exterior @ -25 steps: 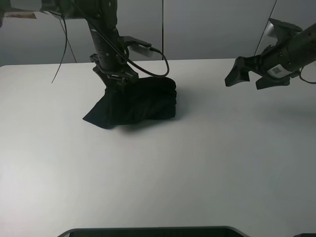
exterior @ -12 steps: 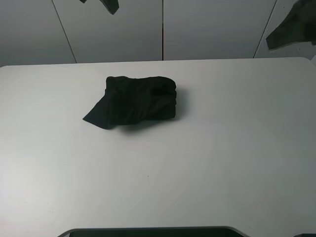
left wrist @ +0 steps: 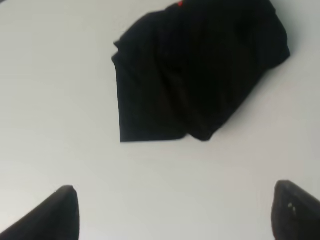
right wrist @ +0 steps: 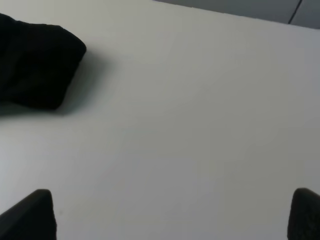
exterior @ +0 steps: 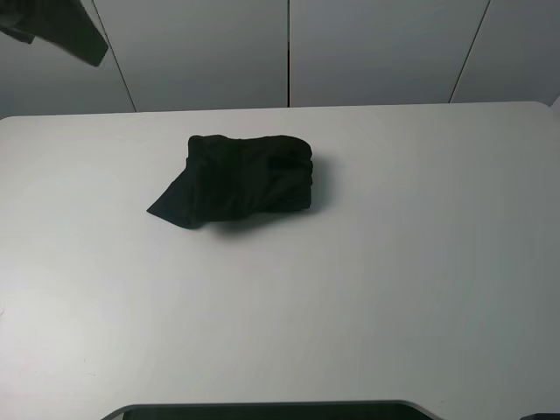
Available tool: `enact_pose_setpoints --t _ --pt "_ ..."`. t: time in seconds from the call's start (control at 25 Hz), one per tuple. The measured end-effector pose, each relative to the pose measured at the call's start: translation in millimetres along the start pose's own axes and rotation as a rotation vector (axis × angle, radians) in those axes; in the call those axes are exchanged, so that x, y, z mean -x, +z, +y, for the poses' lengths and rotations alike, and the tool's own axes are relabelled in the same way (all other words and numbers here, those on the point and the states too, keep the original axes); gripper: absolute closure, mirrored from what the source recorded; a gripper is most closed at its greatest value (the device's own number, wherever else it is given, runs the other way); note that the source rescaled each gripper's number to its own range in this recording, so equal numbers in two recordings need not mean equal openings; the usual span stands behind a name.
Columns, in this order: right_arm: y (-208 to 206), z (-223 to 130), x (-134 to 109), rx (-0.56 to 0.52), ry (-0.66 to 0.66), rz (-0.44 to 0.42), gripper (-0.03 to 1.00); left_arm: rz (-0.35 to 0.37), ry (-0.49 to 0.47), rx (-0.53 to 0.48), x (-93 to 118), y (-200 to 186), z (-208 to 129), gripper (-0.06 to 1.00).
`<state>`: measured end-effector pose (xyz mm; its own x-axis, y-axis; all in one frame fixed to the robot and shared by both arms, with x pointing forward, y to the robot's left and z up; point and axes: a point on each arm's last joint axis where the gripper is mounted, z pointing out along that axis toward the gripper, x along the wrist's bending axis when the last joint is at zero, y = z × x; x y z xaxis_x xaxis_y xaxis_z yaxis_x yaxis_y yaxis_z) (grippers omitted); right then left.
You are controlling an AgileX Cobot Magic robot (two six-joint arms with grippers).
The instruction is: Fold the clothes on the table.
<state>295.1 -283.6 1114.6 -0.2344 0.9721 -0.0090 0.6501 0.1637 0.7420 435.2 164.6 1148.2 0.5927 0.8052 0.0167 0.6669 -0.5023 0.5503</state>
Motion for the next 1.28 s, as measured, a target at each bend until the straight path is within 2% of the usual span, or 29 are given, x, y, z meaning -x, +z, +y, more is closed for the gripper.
enact_pose_setpoints --t 0.12,0.2,0.4,0.68,0.96,1.28 --pt "-2 -25 -5 -0.02 -0.004 0.029 -0.03 0.0 -0.03 -0.008 2 -6 -51 -0.05" --pt "-1 -39 -7 -0.021 -0.009 0.03 -0.03 0.009 -0.041 0.045 2 -17 -82 -0.05" --pt "0 -65 -10 0.009 -0.015 0.034 -0.03 0.014 -0.061 0.237 3 -41 -147 -0.05" --pt "5 -74 -10 0.019 -0.027 0.047 -0.03 0.009 -0.103 0.495 5 -63 -216 -0.05" --pt "10 -72 -9 0.06 -0.024 0.043 -0.03 0.015 -0.132 0.634 4 -70 -246 -0.05" --pt "12 -72 -10 0.072 -0.044 0.07 -0.03 0.031 -0.151 0.654 2 -71 -247 -0.05"
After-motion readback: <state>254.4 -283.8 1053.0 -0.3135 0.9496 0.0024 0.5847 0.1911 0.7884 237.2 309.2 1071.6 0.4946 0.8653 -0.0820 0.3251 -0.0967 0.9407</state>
